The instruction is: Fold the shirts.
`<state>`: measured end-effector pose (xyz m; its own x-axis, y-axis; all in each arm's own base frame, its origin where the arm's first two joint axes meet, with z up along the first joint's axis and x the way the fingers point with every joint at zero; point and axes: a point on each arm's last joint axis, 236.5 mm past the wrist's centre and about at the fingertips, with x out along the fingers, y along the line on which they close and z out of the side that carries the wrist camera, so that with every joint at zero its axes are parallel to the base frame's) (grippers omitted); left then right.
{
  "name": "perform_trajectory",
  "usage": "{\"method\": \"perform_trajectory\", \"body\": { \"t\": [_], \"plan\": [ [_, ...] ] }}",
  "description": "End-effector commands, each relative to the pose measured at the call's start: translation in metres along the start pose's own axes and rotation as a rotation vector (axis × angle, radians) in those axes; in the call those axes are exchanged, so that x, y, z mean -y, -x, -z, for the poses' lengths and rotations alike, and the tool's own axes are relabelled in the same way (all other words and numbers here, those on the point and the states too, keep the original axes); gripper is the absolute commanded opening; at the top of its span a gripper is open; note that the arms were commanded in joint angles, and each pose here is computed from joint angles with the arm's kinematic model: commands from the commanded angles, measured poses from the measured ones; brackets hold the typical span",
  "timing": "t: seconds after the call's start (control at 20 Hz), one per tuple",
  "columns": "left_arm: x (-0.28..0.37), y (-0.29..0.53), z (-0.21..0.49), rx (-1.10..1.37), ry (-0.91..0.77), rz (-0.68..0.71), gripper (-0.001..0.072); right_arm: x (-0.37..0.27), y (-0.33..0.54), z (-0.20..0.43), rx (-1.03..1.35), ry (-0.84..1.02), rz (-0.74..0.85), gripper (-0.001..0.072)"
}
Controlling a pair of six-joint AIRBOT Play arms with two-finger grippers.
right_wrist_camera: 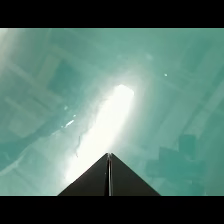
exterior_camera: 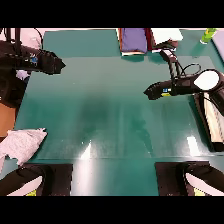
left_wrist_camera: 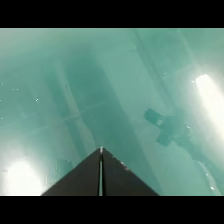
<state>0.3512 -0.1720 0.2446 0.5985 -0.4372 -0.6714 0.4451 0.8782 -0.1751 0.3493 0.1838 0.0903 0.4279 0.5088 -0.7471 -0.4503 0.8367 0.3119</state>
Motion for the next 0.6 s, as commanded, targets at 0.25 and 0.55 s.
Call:
{"method": "perform_trajectory", "body": {
  "t": [0.25,0.55],
  "plan": [
    [0.0002,-0.0003,0.0002,-0.001,0.0,0.001,0.0023,0.0007,-0.0003,-0.0031,0.013,0.0,0.003,0.0013],
    [0.0005,-0.0003,-0.0019,0.008,0.004,0.002,0.0024,0.0007,-0.0002,-0.0051,0.022,0.0,0.005,0.0013]
  ]
}}
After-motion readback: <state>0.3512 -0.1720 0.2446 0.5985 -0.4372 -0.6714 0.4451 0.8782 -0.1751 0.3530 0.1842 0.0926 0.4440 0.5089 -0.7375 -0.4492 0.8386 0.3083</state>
